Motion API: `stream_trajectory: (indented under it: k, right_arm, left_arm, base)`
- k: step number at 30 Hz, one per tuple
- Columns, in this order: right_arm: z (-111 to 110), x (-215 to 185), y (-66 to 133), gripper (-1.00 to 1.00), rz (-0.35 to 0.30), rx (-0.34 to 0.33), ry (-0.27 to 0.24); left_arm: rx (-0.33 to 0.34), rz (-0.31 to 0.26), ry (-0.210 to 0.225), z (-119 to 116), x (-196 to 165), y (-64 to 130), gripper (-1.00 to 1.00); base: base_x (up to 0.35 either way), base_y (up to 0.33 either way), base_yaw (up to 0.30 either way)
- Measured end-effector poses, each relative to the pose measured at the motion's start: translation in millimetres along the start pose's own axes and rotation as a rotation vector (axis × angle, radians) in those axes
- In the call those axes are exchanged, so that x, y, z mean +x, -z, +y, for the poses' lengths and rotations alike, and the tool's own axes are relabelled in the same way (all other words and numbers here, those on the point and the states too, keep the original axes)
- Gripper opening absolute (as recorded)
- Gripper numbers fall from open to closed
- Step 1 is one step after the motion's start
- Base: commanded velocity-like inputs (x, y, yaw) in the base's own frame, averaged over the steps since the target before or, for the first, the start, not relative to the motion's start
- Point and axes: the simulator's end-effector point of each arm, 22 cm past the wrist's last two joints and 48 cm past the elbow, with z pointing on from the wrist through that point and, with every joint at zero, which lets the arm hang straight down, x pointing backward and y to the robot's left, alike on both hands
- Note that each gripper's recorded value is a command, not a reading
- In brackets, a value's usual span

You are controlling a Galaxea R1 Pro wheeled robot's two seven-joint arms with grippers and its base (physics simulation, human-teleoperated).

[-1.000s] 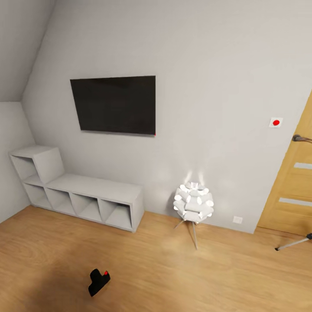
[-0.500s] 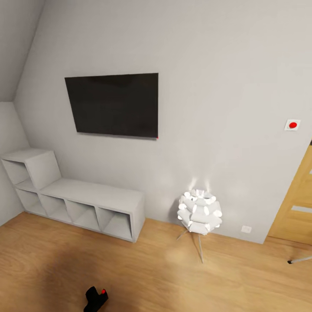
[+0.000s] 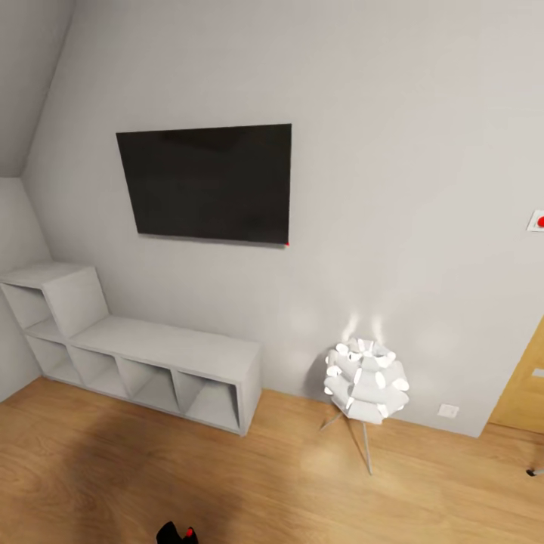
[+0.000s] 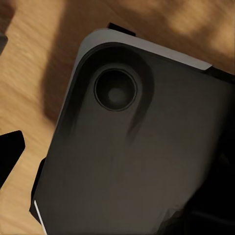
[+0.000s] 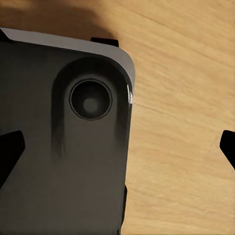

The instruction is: Attach the digital camera to the camera tripod in the bedroom.

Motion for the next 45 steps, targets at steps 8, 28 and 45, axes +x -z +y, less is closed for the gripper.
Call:
stream_trajectory:
  k: [8,28,45]
  right_arm:
    - [0,0,0.0,1.00,0.000,0.000,0.000]
    - [0,0,0.0,1.00,0.000,0.000,-0.001]
    - [-13,0,-0.6,1.00,0.002,0.017,-0.014]
  left_arm:
    - [0.000,-0.001,0.000,0,0,0.0,1.00]
    - [0.000,-0.001,-0.002,0,0,0.0,1.00]
    - [0.000,-0.005,-0.003,1,-3,-0.2,1.00]
  base:
    - [0.006,0.008,0.000]
    - [0.106,0.088,0.000]
    - [0.013,0.010,0.000]
